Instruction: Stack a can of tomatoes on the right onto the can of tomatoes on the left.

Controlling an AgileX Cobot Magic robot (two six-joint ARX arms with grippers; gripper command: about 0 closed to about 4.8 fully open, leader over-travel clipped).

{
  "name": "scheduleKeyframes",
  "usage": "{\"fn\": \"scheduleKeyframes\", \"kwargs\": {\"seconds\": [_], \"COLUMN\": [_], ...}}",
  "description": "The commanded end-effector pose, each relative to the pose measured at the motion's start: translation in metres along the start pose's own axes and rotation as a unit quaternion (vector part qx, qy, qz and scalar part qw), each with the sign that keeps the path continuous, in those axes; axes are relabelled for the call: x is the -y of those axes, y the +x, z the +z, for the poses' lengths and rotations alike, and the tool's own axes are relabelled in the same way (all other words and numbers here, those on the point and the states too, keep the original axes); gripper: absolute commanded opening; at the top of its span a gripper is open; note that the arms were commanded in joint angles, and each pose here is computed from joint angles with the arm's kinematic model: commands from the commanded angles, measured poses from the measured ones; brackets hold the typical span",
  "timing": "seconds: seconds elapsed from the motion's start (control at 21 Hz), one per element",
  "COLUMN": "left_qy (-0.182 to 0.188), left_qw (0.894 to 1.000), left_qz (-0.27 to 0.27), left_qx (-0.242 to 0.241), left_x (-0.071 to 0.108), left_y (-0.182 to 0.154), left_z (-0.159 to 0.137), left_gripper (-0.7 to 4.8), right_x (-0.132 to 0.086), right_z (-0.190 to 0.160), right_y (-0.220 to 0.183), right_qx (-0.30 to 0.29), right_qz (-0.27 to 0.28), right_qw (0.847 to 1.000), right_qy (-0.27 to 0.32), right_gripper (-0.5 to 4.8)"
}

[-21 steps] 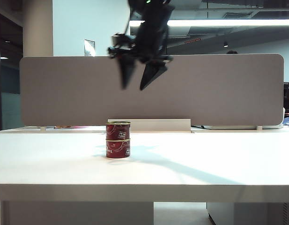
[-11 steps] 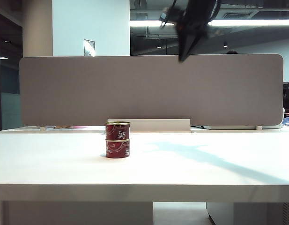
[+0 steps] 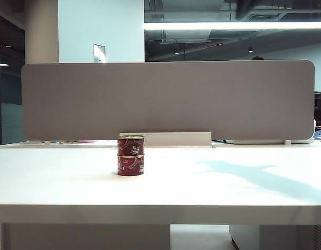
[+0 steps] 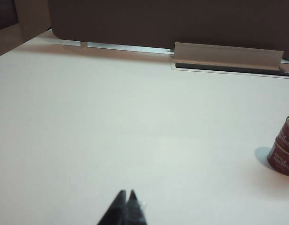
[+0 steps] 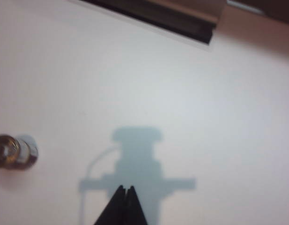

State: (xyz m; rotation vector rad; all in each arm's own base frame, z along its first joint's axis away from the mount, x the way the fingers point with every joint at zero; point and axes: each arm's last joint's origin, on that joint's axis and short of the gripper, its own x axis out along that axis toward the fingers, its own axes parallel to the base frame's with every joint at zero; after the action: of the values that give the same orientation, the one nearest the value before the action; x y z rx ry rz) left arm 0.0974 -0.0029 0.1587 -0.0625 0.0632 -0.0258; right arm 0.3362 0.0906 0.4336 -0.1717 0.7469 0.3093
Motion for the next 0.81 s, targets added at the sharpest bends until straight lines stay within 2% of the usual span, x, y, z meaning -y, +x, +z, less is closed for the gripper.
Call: {"fn": "scheduleKeyframes", "kwargs": {"seconds": [0.05, 0.29, 0.62, 0.76, 0.81], "left_qy": [0.002, 0.002, 0.002, 0.002, 0.002], "left_qw": [1.0, 1.0, 1.0, 1.0, 1.0], "left_qz": [-0.001, -0.001, -0.001, -0.001, -0.001], "left_qx": [0.007, 0.007, 0.007, 0.007, 0.007], "left_x": [0.0, 0.0, 0.0, 0.0, 0.0], "left_y": [0.0, 0.0, 0.0, 0.0, 0.0], "left_z": [0.002, 0.002, 0.002, 0.002, 0.002], "left_gripper": [-0.06, -0.06, -0.06, -0.06, -0.06], "right_x": [0.006, 0.023, 0.043, 0.037, 0.031], "right_z": [-0.021, -0.077, -0.19, -0.233, -0.248], "right_y": [-0.006, -0.016, -0.031, -0.036, -0.038], "right_qx": [0.003, 0.034, 0.082, 0.105, 0.136], "right_qz": [-0.009, -0.041, -0.093, -0.105, -0.109], "right_qw": [1.0, 0.998, 0.986, 0.982, 0.977], "right_qy": [0.007, 0.038, 0.109, 0.117, 0.121], "right_gripper": [-0.04, -0.04, -0.04, -0.04, -0.04]}}
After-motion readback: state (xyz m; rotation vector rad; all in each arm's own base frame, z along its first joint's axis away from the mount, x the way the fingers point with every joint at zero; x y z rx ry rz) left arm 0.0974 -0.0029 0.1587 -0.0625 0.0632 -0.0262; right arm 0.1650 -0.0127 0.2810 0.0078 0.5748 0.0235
